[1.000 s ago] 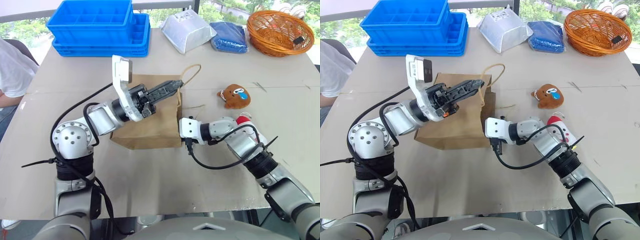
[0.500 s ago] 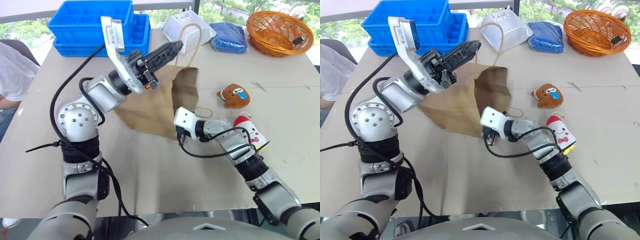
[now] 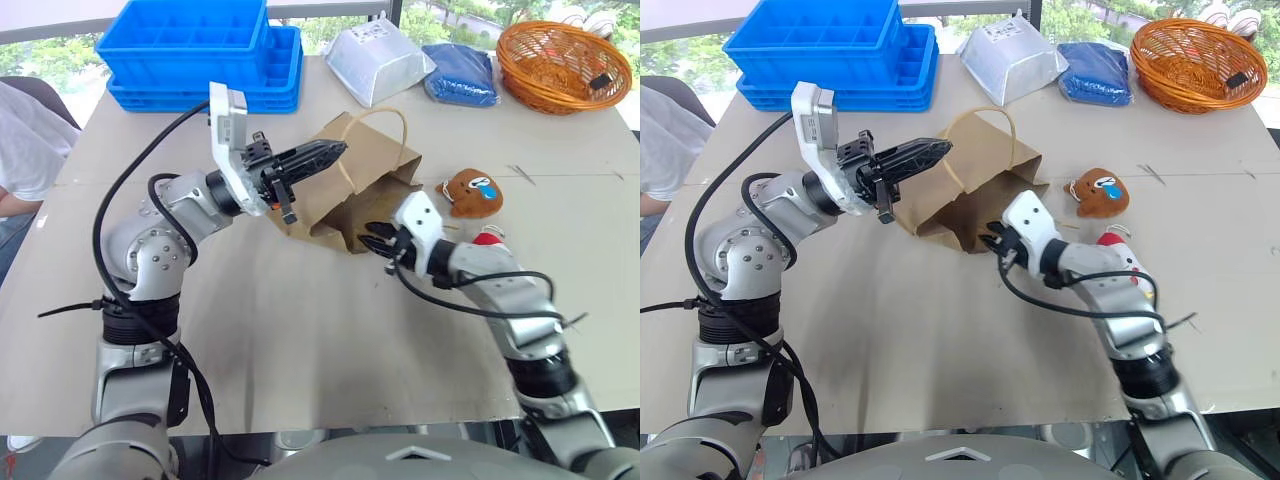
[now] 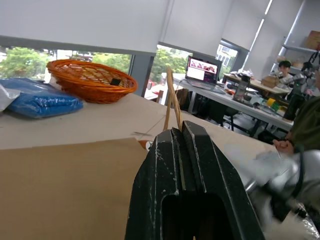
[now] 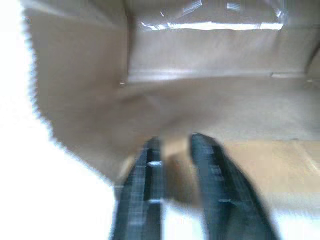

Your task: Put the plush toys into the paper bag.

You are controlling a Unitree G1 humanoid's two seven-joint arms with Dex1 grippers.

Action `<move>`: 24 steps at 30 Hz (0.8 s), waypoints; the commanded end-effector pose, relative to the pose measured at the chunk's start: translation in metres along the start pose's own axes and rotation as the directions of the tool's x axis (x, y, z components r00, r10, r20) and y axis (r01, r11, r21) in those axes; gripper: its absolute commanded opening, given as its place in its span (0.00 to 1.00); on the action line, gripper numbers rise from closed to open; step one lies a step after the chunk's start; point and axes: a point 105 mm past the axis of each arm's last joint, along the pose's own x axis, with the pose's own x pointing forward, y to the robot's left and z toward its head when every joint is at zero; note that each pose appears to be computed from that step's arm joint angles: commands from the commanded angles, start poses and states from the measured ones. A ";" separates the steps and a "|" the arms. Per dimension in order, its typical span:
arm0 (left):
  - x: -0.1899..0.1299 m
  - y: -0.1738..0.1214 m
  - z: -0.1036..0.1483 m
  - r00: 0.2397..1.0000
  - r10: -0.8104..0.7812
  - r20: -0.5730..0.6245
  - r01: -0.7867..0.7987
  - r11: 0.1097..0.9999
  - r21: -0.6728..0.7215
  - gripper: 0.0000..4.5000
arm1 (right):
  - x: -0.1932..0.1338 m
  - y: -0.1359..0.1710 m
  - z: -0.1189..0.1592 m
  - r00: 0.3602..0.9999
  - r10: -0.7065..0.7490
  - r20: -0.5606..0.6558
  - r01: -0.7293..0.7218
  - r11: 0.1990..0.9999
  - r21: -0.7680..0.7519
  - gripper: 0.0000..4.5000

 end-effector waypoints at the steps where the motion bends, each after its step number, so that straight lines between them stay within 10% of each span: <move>1: 0.002 0.000 0.008 0.999 -0.027 0.023 0.026 0.998 0.059 0.00 | -0.032 0.007 0.038 0.995 0.006 0.098 -0.002 0.999 -0.039 0.62; 5: 0.002 0.004 0.013 0.999 -0.022 0.049 0.018 0.997 0.071 0.00 | -0.080 -0.001 0.065 0.985 -0.098 0.143 0.116 0.985 -0.125 0.99; 12: 0.008 0.000 0.018 0.998 -0.039 0.043 0.034 0.992 0.126 0.00 | -0.157 -0.038 0.000 0.846 -0.397 -0.356 0.388 0.916 -0.100 0.99; 18: 0.021 -0.010 0.010 0.998 -0.061 0.025 0.056 0.985 0.163 0.00 | -0.164 -0.058 -0.073 0.709 -0.444 -0.548 0.543 0.840 0.021 0.99; 24: 0.024 -0.011 0.014 0.998 -0.046 0.052 0.037 0.987 0.155 0.00 | -0.155 -0.058 -0.084 0.737 -0.418 -0.532 0.523 0.851 0.056 0.49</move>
